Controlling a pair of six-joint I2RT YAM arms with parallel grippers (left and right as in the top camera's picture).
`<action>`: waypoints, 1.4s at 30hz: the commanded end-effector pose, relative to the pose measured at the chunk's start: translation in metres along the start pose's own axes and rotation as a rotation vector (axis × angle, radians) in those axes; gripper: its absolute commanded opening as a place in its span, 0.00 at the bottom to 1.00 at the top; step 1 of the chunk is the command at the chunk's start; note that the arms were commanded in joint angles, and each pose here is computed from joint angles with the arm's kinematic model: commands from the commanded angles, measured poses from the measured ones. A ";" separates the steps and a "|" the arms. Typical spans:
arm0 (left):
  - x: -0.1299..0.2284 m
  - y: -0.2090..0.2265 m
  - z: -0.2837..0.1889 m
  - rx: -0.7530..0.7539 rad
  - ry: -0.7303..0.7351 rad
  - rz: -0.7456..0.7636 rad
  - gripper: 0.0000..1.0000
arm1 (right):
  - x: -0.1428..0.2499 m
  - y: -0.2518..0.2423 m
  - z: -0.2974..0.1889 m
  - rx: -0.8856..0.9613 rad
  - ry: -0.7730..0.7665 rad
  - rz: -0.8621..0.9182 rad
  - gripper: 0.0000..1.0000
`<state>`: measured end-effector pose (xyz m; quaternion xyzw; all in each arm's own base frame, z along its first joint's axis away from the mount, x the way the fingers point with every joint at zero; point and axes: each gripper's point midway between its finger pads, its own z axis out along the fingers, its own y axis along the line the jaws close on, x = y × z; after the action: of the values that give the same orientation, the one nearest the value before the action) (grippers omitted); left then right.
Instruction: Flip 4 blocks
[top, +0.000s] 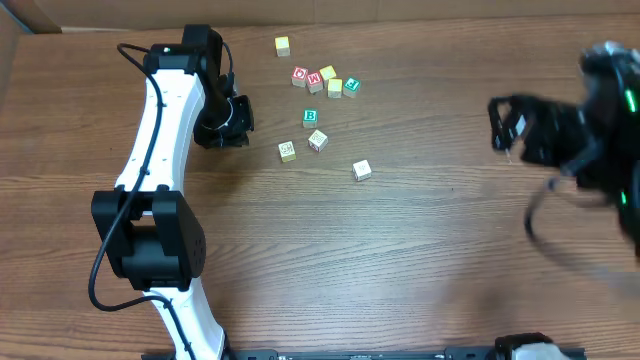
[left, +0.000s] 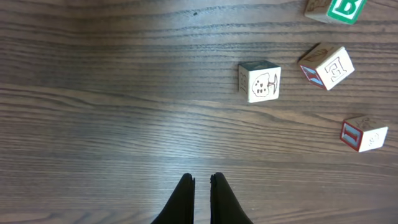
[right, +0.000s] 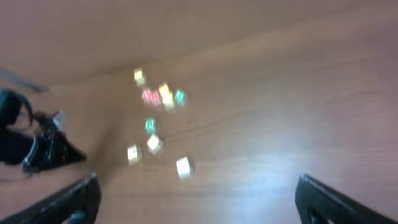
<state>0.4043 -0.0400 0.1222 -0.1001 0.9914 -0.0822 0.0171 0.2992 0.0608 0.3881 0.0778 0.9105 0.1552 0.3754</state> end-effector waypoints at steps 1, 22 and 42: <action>-0.001 0.003 -0.009 -0.007 -0.025 -0.016 0.04 | -0.007 0.012 0.034 -0.021 0.165 0.027 1.00; -0.002 0.010 -0.009 -0.048 -0.034 -0.016 0.38 | 0.072 0.058 0.210 0.019 0.618 0.028 0.05; -0.004 0.010 -0.009 -0.047 -0.042 -0.015 1.00 | 0.186 0.047 0.310 0.239 0.683 -0.206 0.61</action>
<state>0.4055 -0.0319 0.1211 -0.1063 0.9923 -0.0590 0.0219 0.3933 0.2288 0.0973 -0.0312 0.9965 0.0399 0.0663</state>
